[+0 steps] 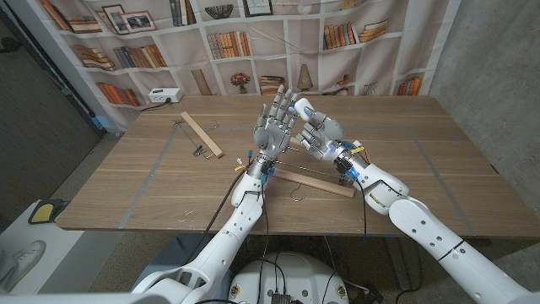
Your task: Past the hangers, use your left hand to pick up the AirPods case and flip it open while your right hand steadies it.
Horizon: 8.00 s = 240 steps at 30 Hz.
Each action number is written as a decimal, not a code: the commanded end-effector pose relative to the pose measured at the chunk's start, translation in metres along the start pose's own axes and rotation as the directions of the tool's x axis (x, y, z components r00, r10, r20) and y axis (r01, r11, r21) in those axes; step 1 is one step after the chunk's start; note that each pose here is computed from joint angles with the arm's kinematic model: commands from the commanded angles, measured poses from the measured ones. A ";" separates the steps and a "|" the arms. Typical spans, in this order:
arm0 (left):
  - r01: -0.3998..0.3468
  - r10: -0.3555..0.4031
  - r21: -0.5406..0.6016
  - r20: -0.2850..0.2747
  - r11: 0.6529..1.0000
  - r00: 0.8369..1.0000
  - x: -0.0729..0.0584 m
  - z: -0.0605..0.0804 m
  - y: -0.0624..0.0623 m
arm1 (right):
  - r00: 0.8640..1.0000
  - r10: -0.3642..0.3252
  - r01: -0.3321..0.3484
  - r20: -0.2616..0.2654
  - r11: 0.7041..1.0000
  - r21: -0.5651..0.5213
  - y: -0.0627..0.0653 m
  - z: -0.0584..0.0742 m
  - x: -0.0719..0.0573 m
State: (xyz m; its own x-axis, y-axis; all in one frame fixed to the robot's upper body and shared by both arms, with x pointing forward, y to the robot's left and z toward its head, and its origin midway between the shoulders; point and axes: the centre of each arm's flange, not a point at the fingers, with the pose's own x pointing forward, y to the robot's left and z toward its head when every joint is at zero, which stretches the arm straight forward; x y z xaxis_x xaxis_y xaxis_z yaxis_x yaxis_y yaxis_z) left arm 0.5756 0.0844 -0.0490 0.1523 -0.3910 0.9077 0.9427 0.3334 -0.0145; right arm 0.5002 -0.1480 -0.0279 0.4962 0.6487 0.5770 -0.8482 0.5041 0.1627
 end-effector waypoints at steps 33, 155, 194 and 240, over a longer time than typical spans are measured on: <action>-0.035 0.035 0.179 0.003 0.983 0.999 -0.015 0.079 -0.023 | 0.985 -0.172 0.163 0.012 0.908 -0.386 0.013 0.022 -0.033; 0.049 0.170 0.710 -0.235 0.702 0.957 -0.021 0.209 -0.034 | 0.928 -0.325 -0.020 -0.180 0.440 -0.898 0.059 0.046 -0.030; 0.113 0.240 0.885 -0.243 0.452 0.940 -0.009 0.218 -0.045 | 0.923 -0.302 -0.088 -0.238 0.437 -0.895 0.055 0.048 -0.013; 0.201 0.276 0.979 -0.202 0.033 0.940 -0.006 0.200 -0.068 | 0.917 -0.292 -0.128 -0.273 0.431 -0.893 0.055 0.047 -0.009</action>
State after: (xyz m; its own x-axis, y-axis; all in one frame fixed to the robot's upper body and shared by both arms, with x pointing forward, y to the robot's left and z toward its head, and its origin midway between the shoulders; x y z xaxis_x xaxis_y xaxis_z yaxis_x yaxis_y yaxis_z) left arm 0.4537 0.2453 0.0350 0.4585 -0.4299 0.7778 -0.1591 0.8214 0.5477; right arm 0.4411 -0.1553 0.0130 0.7565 0.5972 0.2665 -0.2623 0.6504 -0.7129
